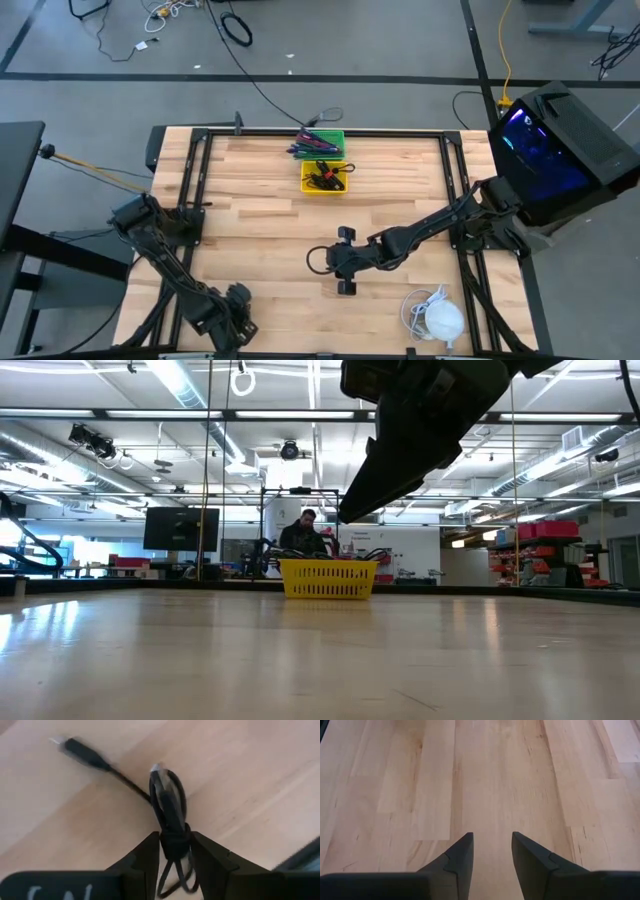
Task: Pick & Place USB Port
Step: Put the black charger cable into the yellow basket
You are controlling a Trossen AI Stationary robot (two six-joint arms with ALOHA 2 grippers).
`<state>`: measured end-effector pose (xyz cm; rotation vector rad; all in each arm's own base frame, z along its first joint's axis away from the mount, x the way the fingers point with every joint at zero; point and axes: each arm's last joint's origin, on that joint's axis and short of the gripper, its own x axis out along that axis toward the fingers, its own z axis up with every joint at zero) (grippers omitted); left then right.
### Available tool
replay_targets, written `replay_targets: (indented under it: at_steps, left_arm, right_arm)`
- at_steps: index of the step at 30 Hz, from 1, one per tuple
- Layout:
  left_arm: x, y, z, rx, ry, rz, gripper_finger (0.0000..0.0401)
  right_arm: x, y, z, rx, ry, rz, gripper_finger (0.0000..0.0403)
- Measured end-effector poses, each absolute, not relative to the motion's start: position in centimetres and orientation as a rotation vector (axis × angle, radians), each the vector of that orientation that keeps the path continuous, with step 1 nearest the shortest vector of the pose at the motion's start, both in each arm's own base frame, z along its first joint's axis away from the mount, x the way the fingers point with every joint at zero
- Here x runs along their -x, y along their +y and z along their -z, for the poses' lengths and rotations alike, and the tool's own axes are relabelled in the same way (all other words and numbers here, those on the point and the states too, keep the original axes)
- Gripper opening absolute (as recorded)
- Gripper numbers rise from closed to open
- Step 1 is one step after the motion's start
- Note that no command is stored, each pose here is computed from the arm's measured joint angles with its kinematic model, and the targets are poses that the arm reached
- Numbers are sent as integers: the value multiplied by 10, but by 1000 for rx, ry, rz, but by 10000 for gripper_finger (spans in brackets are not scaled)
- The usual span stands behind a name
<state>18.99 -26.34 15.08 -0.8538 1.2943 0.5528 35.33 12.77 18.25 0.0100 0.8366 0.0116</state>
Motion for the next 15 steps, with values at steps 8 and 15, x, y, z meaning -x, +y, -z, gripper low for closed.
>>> replay_targets:
  at_steps: [8,15]
  left_arm:
    - [-203,-268,-142,779,1393,-437,29]
    - [-214,-252,-160,580,1418,-479,28]
  right_arm:
    - [-353,128,-182,-9,837,-13,135]
    - [-354,128,-183,-9,823,-19,135]
